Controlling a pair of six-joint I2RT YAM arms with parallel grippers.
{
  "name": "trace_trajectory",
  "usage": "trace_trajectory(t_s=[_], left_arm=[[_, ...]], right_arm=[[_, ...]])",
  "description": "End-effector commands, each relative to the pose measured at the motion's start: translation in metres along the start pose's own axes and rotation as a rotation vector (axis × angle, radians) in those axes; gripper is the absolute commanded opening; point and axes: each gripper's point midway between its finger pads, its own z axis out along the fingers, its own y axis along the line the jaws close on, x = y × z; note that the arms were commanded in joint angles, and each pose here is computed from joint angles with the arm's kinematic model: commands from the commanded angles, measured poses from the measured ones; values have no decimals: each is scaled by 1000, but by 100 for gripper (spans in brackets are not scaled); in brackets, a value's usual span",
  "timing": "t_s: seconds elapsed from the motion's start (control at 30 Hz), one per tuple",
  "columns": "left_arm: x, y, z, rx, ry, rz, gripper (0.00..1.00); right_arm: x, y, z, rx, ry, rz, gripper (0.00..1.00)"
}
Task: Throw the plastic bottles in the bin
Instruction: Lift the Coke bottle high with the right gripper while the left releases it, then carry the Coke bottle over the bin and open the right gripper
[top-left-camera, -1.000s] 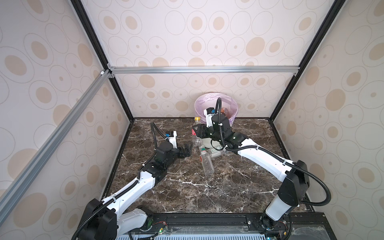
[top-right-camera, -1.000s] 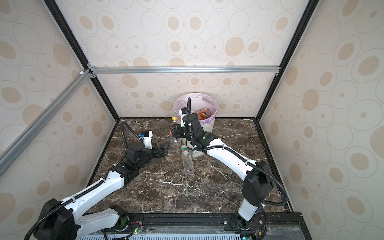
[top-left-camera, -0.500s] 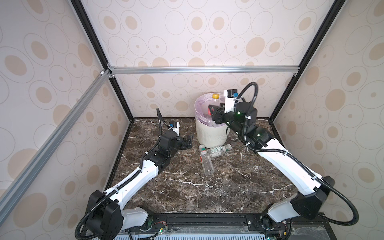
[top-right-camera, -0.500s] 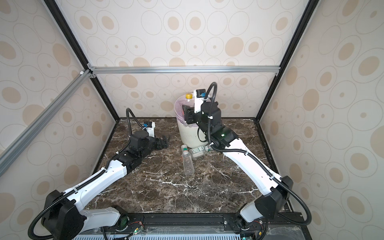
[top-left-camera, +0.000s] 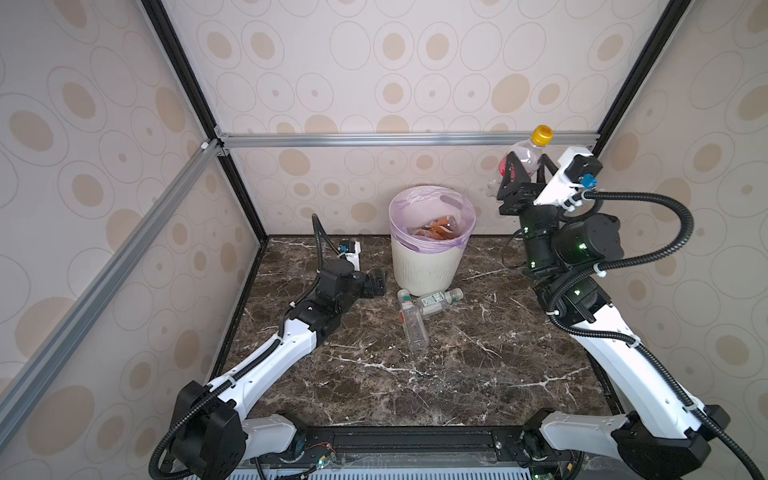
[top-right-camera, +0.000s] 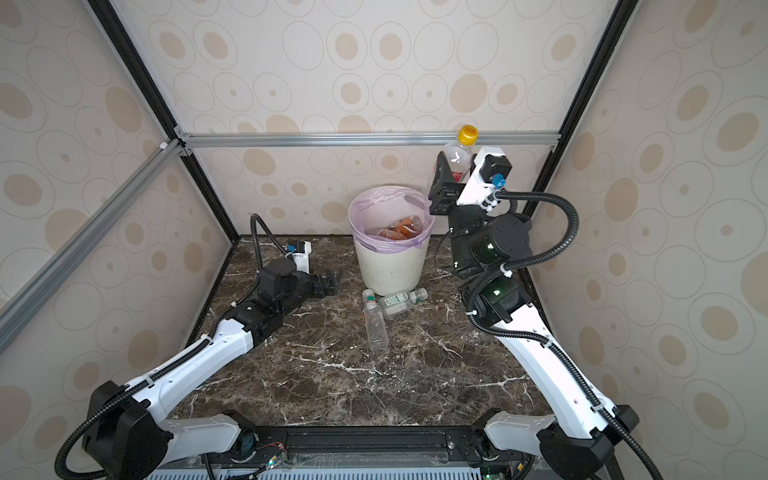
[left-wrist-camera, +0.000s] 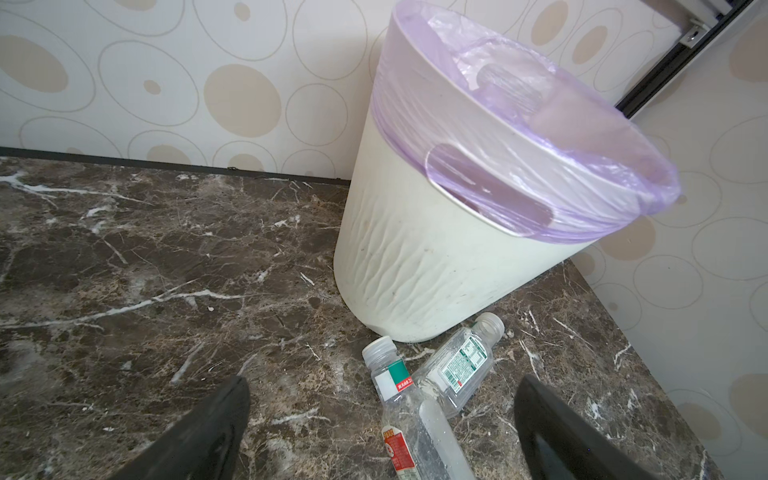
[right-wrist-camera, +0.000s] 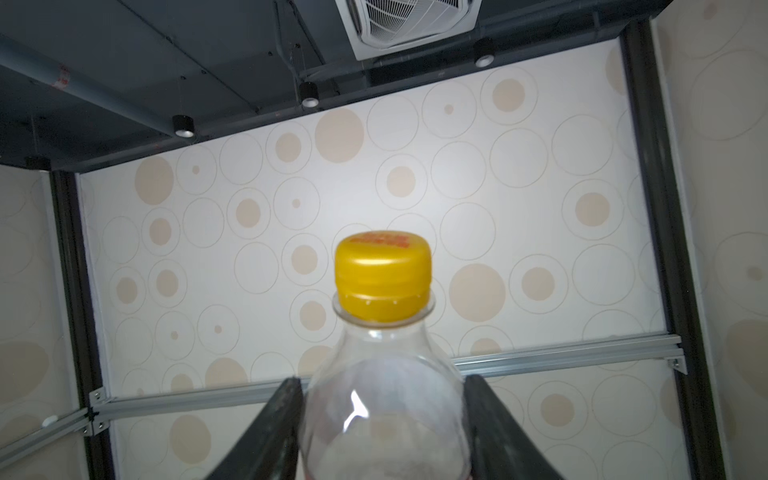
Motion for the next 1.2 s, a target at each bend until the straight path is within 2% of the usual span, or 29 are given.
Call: trace_trajectory(t_s=[0.0,0.07,0.17,0.27,0.37,0.4,0.47,0.53,0.63,1.17], left_arm=[[-26,-14,-9,36,-65,26,99],[-24,-13,-9,33,-63,29,99],[-21,-12,-9,31,-57,28,99],[-19,-12,-9,37,-53,21,99],[-15,-12,-8,42,-45,15,99],[-15,-12,-9,41,-42,16,99],[-13,-11,-10,35,-34,18,99],[-10,-9,-11,31,-31,19,99],[-7,-6,-14,23,-31,25,99],[-8,-6,-18,25,-38,22,99]], right_arm=[[-31,-15,-4,57,-112,-3,38],[-29,-13,-1,51,-105,1,38],[-4,-3,10,28,-36,15,38],[50,4,30,23,91,45,38],[127,14,53,14,300,59,39],[154,17,58,7,379,60,47],[190,20,63,15,505,50,71],[194,20,62,20,534,54,86],[175,23,62,-7,481,89,98],[161,24,61,-14,490,82,99]])
